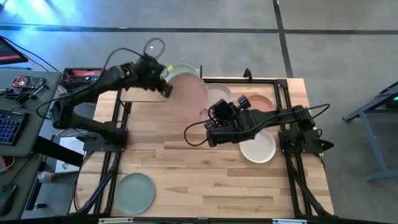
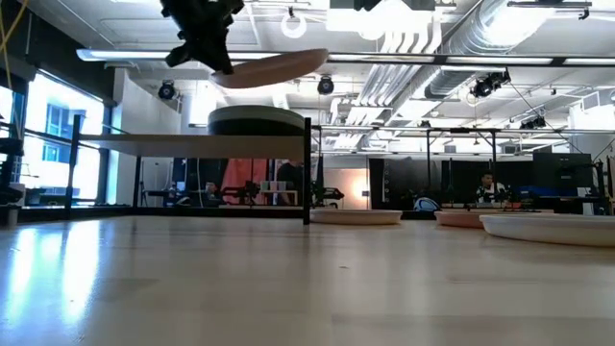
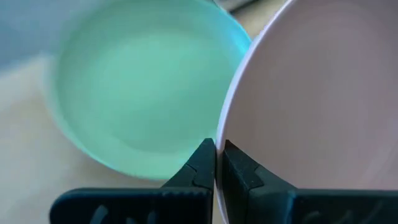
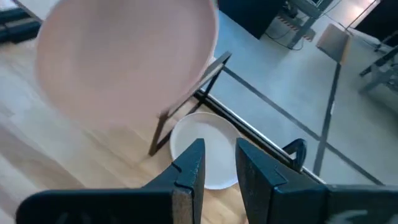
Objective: Place and stack plates onto a shelf
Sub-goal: Stack the bottom pink plate on top of the light green plate on the shelf
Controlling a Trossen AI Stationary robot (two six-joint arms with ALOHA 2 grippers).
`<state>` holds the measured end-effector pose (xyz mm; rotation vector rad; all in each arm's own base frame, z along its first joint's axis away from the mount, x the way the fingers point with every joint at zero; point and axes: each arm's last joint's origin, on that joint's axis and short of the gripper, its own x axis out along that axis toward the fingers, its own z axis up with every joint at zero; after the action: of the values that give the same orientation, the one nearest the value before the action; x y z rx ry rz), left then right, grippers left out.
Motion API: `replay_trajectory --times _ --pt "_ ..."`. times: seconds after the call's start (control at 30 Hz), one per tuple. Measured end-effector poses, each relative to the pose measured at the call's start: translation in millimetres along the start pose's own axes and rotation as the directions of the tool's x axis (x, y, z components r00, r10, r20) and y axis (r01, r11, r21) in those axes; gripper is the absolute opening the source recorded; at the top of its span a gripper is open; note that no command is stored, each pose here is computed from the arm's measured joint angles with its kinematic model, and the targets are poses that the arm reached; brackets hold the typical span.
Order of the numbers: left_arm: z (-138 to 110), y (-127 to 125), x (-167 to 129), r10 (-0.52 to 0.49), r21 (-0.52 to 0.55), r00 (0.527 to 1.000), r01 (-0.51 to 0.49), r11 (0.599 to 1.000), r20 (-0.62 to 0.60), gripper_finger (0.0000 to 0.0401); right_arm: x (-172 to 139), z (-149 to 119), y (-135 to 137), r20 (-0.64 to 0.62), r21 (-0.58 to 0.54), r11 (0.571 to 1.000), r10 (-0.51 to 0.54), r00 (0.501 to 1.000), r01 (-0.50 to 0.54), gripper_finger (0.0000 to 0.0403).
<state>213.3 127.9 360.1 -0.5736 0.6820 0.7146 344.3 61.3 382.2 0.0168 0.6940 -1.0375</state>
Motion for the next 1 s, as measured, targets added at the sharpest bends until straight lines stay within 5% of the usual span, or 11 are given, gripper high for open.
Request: replay_trajectory --times 0.27,0.5,1.0 --pt "31.8 44.6 -0.7 0.12 -0.127 0.99 -0.109 0.986 0.075 0.0001 18.9 8.4 -8.7 -0.048 -0.07 0.997 -0.03 0.998 0.027 0.0067" --pt "50.1 71.7 16.8 0.127 -0.179 0.992 -0.125 0.976 0.001 0.0001 31.2 13.9 -15.5 -0.068 -0.129 0.99 -0.058 0.996 0.049 0.0067" --pt "57.0 82.9 41.9 0.125 -0.219 0.981 -0.155 0.963 -0.146 0.0001 45.6 19.5 -23.8 -0.114 -0.207 0.977 -0.073 0.991 0.048 0.0067"
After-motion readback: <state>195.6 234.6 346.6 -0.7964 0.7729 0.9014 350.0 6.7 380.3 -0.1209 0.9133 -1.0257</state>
